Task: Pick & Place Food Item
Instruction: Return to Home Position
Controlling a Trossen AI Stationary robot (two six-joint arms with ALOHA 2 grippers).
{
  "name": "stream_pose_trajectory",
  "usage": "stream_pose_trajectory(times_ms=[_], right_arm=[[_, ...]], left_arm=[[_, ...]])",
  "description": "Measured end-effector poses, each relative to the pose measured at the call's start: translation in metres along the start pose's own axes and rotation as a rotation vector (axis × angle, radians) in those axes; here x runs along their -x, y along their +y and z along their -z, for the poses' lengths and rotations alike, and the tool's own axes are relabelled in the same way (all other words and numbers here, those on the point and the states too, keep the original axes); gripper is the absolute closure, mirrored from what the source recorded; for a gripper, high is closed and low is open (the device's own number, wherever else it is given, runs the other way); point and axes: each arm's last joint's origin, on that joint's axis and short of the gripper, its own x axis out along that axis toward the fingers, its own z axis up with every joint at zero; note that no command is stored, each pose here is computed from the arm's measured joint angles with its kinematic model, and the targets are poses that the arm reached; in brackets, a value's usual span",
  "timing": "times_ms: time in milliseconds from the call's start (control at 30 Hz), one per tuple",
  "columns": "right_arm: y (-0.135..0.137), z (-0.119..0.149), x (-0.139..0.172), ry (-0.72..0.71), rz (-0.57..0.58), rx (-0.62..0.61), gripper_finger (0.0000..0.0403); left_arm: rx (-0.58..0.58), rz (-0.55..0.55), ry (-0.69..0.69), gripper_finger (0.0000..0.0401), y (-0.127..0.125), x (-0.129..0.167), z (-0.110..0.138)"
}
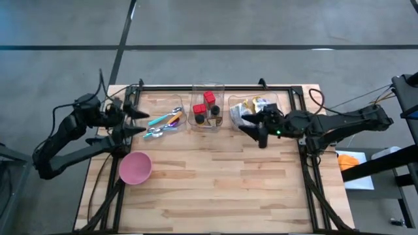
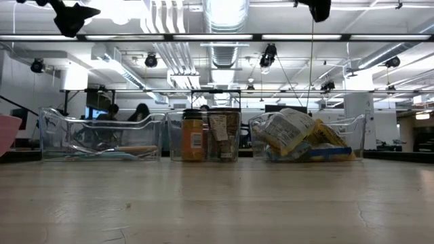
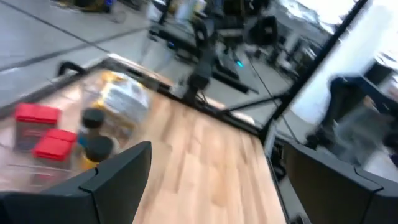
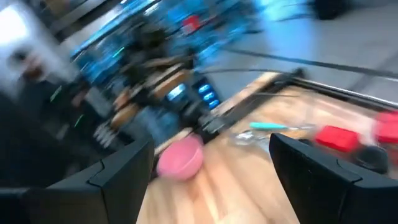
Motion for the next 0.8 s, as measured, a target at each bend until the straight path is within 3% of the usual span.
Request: stream_pose_trajectory(times_ms=[133, 333, 567, 800], right_arm=[[0.011, 0.006, 0.013, 0.081, -0.223, 0.195, 0.0087], [0.019, 0.000, 0.030, 0.024, -0.301, 0.301, 0.0087], [0.001, 0.016, 0.042, 0.046, -0.346, 0.316, 0.0087], [-0.030, 0.041, 0.060, -0.089, -0.479, 0.268, 0.0087]], left_arm=[[-0.079, 0.091, 0.008, 0.0035, -0.004, 0.003, 0.004], [-0.145, 0.104, -0.023, 0.0035, -0.013, 0.023, 0.017], [-0.125, 0.079, 0.012, 0.0035, -0.018, 0.044, 0.042], [-0.161, 0.086, -0.028, 0.0035, -0.018, 0.050, 0.053]])
